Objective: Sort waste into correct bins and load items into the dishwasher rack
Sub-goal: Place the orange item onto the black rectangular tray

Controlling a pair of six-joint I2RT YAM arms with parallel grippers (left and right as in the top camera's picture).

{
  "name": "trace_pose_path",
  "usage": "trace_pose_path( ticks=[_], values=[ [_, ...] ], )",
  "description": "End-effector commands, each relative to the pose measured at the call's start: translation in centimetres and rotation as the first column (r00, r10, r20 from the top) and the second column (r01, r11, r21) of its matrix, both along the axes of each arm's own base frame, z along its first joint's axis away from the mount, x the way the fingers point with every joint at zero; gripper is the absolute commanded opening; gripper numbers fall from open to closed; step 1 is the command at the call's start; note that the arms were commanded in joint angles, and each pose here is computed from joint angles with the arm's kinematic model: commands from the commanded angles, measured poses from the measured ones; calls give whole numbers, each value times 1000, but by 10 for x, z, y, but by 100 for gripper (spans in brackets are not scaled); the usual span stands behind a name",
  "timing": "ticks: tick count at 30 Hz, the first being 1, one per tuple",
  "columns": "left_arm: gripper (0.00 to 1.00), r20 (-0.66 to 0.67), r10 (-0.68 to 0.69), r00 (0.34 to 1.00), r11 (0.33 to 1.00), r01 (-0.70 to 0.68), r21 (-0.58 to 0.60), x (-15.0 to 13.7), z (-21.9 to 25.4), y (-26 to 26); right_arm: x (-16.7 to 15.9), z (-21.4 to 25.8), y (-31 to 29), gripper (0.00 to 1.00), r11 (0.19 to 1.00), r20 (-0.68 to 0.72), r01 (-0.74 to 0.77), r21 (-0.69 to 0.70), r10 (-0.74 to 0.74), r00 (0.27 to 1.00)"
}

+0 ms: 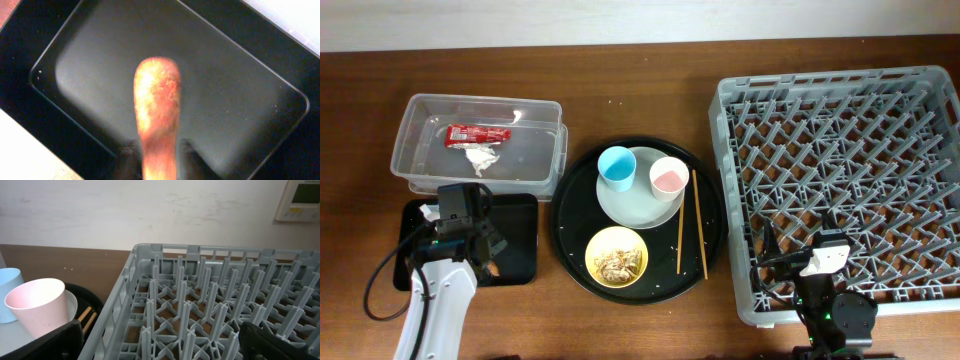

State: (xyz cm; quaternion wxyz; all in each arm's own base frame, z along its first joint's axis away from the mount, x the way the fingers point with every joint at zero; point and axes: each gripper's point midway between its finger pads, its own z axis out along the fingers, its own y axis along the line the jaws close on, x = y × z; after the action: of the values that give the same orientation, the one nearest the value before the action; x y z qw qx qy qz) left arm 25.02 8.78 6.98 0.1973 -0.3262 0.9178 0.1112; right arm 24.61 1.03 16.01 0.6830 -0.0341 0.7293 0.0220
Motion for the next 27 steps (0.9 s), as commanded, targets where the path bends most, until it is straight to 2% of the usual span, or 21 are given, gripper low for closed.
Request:
trace_pose_path(
  ticks=[1, 4, 5, 7, 8, 9, 10, 12, 16, 27],
  values=[
    [56, 8, 14, 1000, 1000, -14, 9, -1, 2, 3, 0, -3, 0, 98, 1000, -8, -2, 5, 2, 1000],
    [57, 26, 13, 1000, 1000, -14, 17, 4, 4, 4, 0, -3, 0, 98, 1000, -8, -2, 5, 2, 1000],
    [45, 43, -47, 998, 998, 48, -42, 11, 5, -9, 0, -3, 0, 98, 1000, -8, -2, 5, 2, 1000],
    [36, 91, -181, 979, 963, 195, -186, 22, 5, -43, 0, -3, 0, 98, 1000, -8, -1, 4, 1, 1000],
    [24, 109, -232, 967, 937, 252, -240, 23, 5, -57, 0, -3, 0, 98, 1000, -8, -2, 5, 2, 1000],
    [8, 118, -273, 955, 917, 295, -267, 24, 5, -68, 0, -3, 0, 98, 1000, -8, -1, 4, 1, 1000],
    [0, 115, -295, 949, 911, 315, -267, 23, 4, -74, 0, -3, 0, 98, 1000, -8, -1, 4, 1, 1000],
    [0, 106, -334, 936, 897, 351, -270, 21, 0, -86, 0, -3, 0, 98, 1000, -8, -2, 5, 2, 1000],
    [1, 81, -361, 929, 908, 370, -195, 18, -15, -86, 0, -3, 0, 98, 1000, -8, -1, 4, 1, 1000],
    [1, 76, -460, 885, 850, 463, -251, 5, -32, -119, 0, -3, 0, 98, 1000, -8, -2, 5, 2, 1000]
  ],
)
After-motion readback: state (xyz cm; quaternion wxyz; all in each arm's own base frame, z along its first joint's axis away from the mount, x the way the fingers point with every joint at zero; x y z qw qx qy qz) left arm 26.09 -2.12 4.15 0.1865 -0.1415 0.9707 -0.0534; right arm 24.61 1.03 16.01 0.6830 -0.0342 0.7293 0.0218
